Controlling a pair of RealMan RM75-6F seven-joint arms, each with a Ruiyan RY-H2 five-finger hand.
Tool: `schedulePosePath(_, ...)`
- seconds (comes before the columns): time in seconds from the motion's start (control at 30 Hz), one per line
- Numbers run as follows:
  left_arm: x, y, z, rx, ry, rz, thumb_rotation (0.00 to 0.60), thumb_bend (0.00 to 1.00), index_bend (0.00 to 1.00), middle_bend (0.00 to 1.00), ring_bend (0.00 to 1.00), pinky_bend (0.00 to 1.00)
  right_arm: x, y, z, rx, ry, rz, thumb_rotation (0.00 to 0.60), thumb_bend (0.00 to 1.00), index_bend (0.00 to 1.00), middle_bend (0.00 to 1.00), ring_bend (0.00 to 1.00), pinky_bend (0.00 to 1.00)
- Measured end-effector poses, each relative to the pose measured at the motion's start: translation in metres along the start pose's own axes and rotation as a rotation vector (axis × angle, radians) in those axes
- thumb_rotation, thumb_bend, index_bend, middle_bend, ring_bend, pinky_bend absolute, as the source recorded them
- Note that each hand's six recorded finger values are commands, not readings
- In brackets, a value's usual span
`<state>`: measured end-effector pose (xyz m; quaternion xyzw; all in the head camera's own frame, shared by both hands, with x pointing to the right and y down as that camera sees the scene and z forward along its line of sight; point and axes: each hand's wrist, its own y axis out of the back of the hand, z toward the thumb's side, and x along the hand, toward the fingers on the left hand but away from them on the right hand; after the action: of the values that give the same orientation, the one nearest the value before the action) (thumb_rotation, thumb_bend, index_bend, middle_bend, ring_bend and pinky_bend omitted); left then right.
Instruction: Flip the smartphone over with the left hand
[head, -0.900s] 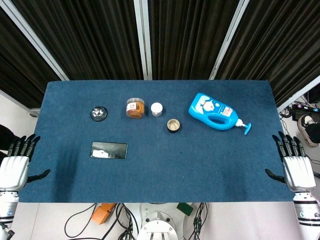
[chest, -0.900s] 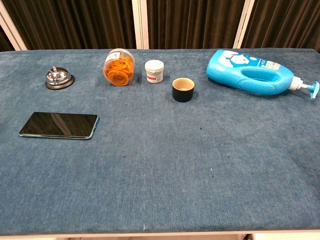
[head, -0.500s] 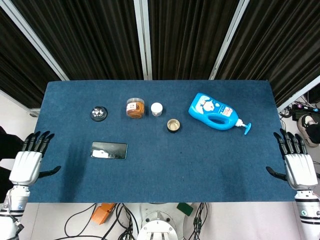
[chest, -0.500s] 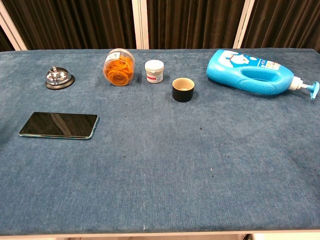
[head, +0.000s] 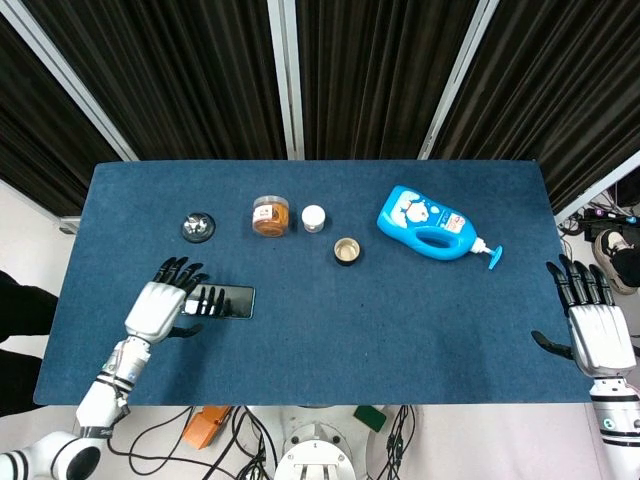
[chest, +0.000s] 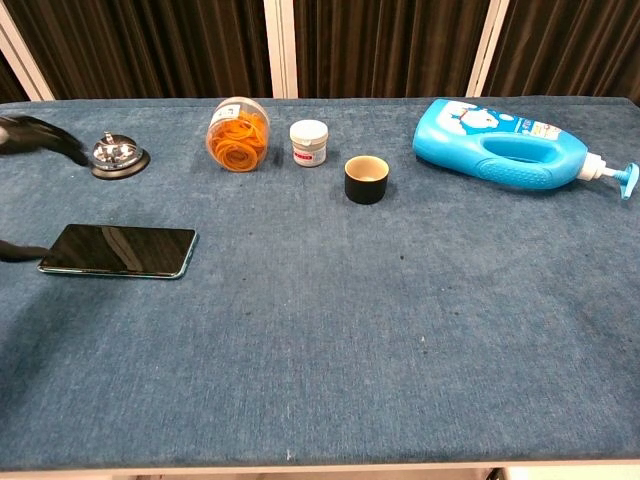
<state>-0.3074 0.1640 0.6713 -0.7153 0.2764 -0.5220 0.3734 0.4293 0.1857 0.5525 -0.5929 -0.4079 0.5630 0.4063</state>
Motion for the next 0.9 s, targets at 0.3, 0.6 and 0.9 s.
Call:
schedulePosePath(0.3,0.024,-0.03,0.024,0.025,0.019,-0.064,0.6,0.2,0.27,0.07,0.0,0.0,-0.001,-0.005,-0.005,-0.006,-0.014,0.013,0.6,0.2,0.0,0.0,0.0,0.0)
schedulePosePath(0.6,0.033,-0.047,0.014,0.059,0.092,-0.104,0.6,0.21,0.27,0.05,0.0,0.0,-0.003,-0.009,-0.006,-0.014,-0.013,0.023,0.6,0.2,0.0,0.0,0.0,0.0)
schedulePosePath(0.9,0.038,-0.053,0.007,0.064,0.126,-0.125,0.6,0.21,0.27,0.05,0.0,0.0,-0.003,-0.012,-0.008,-0.016,-0.017,0.029,0.6,0.2,0.0,0.0,0.0,0.0)
